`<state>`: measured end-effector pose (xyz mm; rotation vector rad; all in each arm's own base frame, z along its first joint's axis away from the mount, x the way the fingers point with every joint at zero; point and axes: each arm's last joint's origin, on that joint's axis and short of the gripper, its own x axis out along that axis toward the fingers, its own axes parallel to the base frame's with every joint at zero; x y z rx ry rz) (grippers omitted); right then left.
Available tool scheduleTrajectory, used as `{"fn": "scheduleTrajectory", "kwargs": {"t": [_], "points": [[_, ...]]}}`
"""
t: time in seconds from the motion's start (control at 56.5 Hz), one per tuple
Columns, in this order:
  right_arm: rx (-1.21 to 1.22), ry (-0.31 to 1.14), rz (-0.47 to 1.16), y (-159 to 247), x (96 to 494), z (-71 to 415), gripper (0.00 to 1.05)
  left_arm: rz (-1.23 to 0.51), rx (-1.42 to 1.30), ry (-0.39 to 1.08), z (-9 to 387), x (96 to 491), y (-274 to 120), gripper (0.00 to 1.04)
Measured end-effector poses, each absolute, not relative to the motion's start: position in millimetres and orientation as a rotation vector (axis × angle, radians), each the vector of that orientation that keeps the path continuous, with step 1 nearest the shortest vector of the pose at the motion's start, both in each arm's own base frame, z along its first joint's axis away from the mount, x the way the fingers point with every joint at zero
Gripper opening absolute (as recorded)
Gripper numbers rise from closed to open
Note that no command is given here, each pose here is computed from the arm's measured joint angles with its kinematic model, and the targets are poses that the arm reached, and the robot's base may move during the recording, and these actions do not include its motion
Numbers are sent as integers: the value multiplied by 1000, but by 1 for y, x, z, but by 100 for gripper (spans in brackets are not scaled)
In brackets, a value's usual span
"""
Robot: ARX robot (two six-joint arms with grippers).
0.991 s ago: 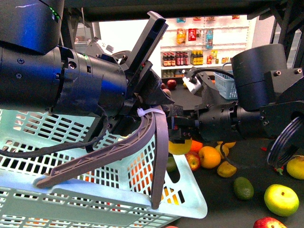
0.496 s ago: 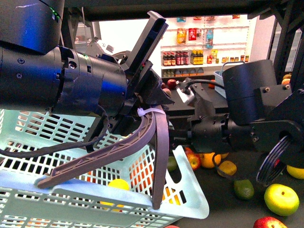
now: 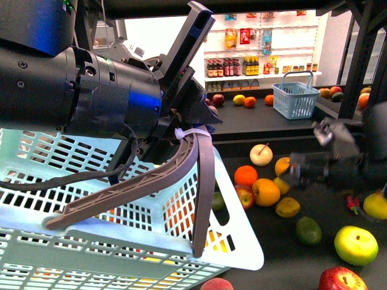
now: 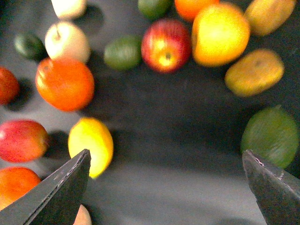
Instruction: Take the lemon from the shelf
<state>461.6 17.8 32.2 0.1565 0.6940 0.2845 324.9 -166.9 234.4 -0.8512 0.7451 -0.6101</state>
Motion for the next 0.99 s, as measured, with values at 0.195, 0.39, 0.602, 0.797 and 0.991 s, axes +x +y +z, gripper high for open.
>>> {"fn": "scheduleTrajectory", "kwargs": {"t": [0.195, 0.39, 0.602, 0.797, 0.991], "points": [[80, 740, 389, 71, 475, 0, 97, -611, -852, 746, 234, 325, -167, 9], [44, 740, 434, 100, 500, -17, 97, -610, -852, 745, 234, 325, -167, 9], [21, 754, 462, 120, 513, -39, 97, -611, -851, 746, 234, 325, -167, 9], [-2, 758, 503, 142, 518, -52, 97, -611, -852, 746, 234, 325, -167, 9], [-41, 755, 497, 153, 528, -65, 97, -610, -850, 745, 234, 325, -167, 9]]}}
